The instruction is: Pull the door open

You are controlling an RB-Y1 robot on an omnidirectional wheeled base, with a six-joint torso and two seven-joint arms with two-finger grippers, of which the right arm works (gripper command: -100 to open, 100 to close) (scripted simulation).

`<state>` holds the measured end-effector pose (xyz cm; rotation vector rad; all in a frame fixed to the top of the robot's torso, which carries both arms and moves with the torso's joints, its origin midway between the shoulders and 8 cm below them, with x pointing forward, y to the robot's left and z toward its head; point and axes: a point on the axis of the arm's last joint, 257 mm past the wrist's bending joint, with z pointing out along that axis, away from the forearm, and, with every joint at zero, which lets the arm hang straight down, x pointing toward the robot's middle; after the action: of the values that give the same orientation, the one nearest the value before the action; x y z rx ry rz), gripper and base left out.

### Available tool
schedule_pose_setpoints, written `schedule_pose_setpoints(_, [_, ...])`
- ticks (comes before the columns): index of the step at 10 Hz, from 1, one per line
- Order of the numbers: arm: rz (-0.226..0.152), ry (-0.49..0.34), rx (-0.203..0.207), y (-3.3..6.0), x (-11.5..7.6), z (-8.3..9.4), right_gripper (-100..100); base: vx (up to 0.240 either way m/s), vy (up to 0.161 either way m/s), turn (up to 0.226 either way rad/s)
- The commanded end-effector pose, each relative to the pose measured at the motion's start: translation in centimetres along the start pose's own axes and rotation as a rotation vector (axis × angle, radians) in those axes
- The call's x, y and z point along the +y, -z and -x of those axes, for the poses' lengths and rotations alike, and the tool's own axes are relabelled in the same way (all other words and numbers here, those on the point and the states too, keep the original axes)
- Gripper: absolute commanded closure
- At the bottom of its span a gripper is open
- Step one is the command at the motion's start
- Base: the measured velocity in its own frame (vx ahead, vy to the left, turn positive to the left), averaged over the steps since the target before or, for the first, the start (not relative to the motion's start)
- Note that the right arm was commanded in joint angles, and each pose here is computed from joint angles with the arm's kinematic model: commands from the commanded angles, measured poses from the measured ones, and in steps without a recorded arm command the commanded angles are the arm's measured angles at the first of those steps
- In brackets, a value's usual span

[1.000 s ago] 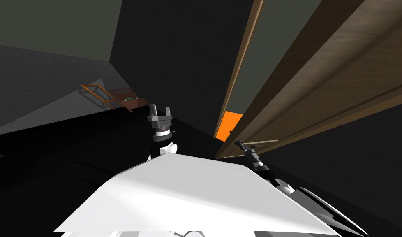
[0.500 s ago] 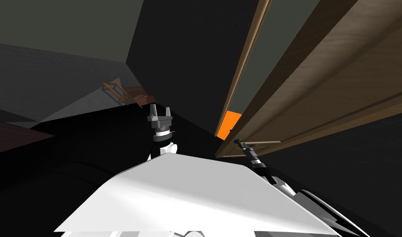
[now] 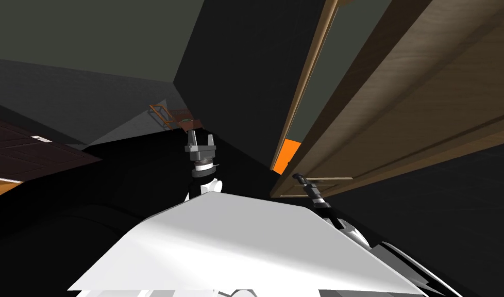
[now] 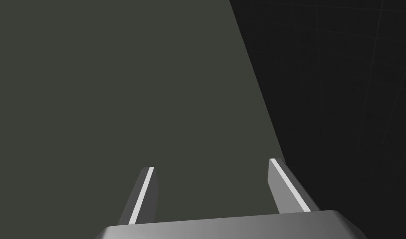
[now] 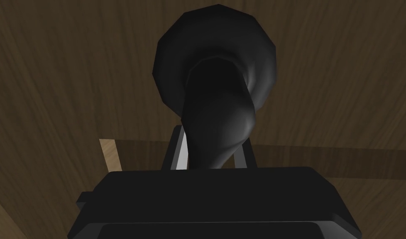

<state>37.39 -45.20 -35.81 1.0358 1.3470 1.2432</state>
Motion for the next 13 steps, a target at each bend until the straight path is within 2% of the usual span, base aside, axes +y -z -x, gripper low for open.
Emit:
schedule_pose_setpoints(1, [-0.001,0.003,-0.016,-0.49,-0.1,-0.2,100,-0.123,-0.072,0.190])
schedule_pose_setpoints(3, [-0.001,0.003,-0.023,-0.69,-0.1,-0.2,100,-0.126,-0.075,0.137])
schedule_pose_setpoints(6, [-0.004,0.004,-0.048,-1.48,0.0,-0.3,100,-0.114,-0.074,0.151])
schedule_pose_setpoints(8, [-0.009,0.002,-0.071,-2.21,0.1,-0.5,100,-0.199,-0.106,0.246])
schedule_pose_setpoints(13, [-0.019,-0.003,-0.100,-3.27,0.2,-0.9,100,-0.181,-0.082,0.144])
